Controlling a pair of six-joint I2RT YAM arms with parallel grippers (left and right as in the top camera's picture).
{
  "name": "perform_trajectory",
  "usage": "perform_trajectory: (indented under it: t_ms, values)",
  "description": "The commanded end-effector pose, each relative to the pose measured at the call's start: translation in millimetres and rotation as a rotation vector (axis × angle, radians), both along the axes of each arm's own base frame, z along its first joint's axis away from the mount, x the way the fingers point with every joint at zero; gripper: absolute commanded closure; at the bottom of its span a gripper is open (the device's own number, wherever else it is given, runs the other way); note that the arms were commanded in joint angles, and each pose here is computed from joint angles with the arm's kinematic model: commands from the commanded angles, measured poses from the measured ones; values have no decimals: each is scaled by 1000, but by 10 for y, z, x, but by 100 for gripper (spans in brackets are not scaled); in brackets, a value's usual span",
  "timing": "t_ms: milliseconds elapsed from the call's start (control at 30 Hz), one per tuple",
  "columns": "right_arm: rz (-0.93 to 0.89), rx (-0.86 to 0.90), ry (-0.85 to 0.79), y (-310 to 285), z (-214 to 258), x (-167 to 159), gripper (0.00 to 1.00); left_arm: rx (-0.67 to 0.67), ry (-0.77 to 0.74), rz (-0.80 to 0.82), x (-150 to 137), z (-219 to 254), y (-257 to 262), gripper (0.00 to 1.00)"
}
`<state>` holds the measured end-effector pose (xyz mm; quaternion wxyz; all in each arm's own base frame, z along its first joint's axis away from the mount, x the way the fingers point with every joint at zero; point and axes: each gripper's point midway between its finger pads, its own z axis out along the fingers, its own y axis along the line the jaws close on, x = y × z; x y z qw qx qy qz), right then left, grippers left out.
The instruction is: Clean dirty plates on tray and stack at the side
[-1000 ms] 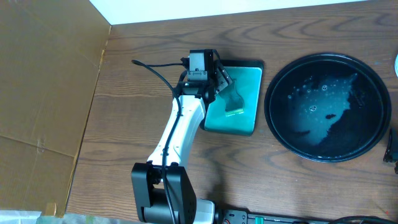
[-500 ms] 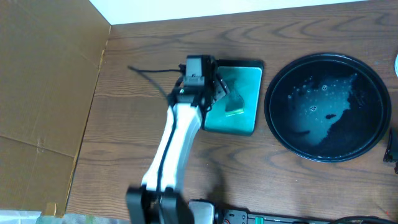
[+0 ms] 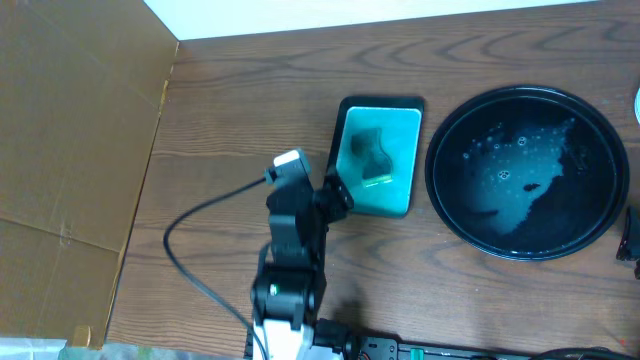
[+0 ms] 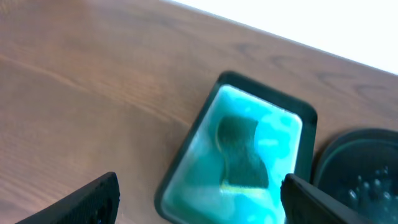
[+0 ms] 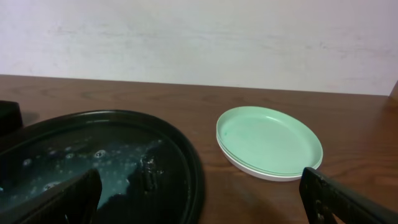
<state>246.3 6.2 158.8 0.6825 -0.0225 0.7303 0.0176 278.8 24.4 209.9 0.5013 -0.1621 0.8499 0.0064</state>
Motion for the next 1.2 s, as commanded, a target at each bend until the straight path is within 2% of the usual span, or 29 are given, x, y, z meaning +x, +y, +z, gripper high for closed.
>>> perform_trajectory:
  t_ms: [0, 300, 467, 667, 833, 1167]
  values:
    - [-12, -12, -2, -29, -2, -2, 1, 141, -66, -61, -113, -92, 31, 17]
    - [-12, -12, -2, -28, -1, -2, 1, 126, -330, -95, -162, -380, -58, 17]
    - [-12, -12, -2, -28, -2, -2, 1, 121, -413, -110, -171, -495, -94, 17]
    - [-12, -12, -2, -28, -2, -2, 1, 127, -423, -82, -234, -532, -19, 16]
    - [-12, -12, -2, -29, -1, -2, 1, 111, -373, -109, -357, -687, -35, 17]
    - [-12, -12, -2, -28, -2, -2, 1, 94, -355, -131, -357, -736, -72, 17]
